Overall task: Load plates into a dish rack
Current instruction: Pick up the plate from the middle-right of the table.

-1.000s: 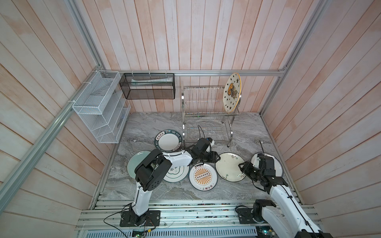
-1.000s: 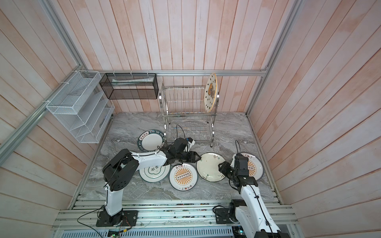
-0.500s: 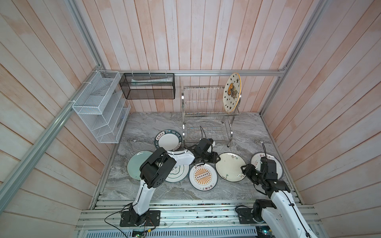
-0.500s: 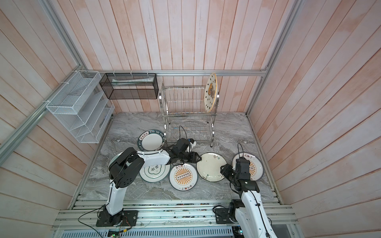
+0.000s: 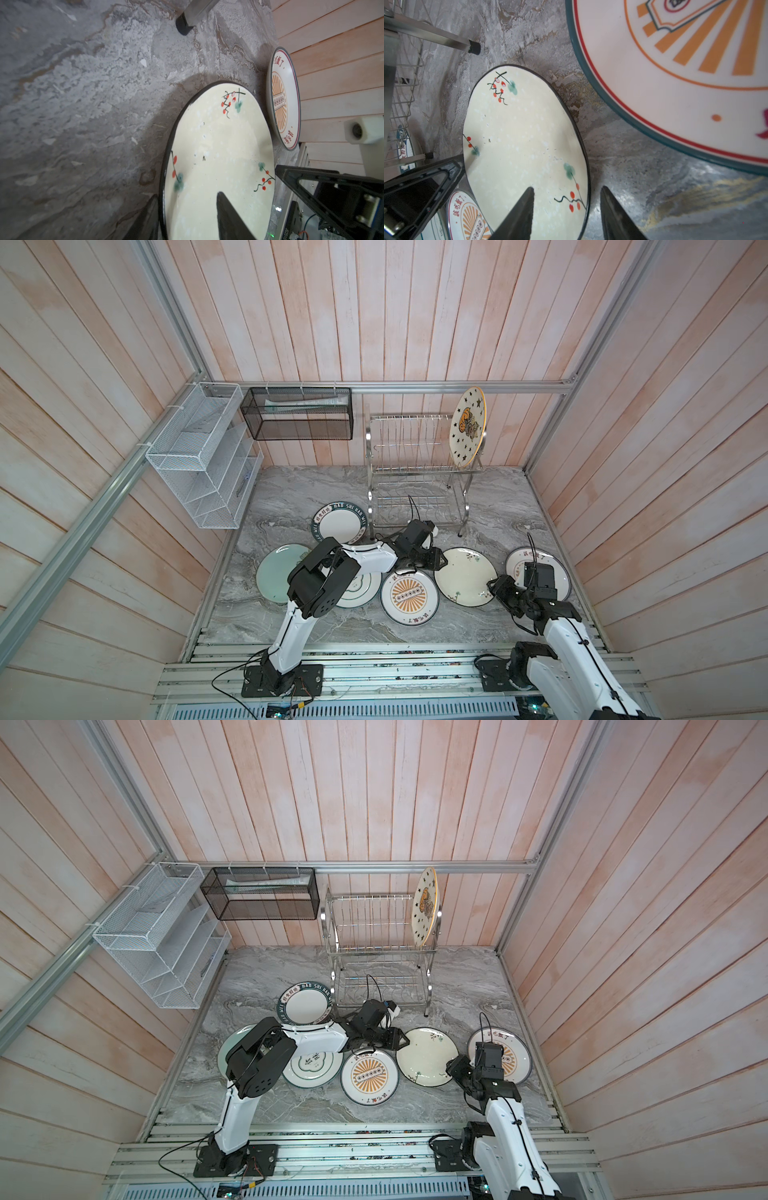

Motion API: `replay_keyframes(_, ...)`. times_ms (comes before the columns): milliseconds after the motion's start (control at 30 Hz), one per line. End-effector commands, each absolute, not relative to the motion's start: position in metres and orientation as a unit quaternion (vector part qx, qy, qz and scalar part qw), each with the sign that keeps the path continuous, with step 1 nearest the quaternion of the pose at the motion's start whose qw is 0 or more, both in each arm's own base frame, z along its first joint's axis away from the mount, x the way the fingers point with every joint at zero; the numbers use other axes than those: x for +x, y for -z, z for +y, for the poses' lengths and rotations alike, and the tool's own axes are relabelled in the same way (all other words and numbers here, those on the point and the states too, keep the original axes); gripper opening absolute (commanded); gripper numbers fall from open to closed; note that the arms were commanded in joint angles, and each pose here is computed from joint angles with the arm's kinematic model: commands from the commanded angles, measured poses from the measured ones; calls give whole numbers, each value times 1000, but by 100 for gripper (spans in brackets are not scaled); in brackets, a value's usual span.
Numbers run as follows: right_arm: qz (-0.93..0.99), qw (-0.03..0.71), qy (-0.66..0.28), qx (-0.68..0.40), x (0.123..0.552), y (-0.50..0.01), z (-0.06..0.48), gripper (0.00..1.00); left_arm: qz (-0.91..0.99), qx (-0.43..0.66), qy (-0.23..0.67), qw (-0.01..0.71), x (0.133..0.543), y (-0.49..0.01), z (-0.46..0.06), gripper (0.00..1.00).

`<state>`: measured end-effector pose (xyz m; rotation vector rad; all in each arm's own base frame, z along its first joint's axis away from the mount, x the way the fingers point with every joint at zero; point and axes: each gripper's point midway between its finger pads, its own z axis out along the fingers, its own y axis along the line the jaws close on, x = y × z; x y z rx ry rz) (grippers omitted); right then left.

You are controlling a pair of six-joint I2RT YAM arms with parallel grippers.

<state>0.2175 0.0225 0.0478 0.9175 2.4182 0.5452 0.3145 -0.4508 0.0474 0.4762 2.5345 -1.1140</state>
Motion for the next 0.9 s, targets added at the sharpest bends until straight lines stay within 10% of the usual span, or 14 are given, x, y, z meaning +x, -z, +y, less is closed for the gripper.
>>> replay_keyframes(0,886,240,-201,341,214,-41,22,53,892,173,388,154,313,-37,-455,45)
replay_keyframes(867,870,239,-266,338,219,-31,40,44,886,182,402,141,306,-39,-463,27)
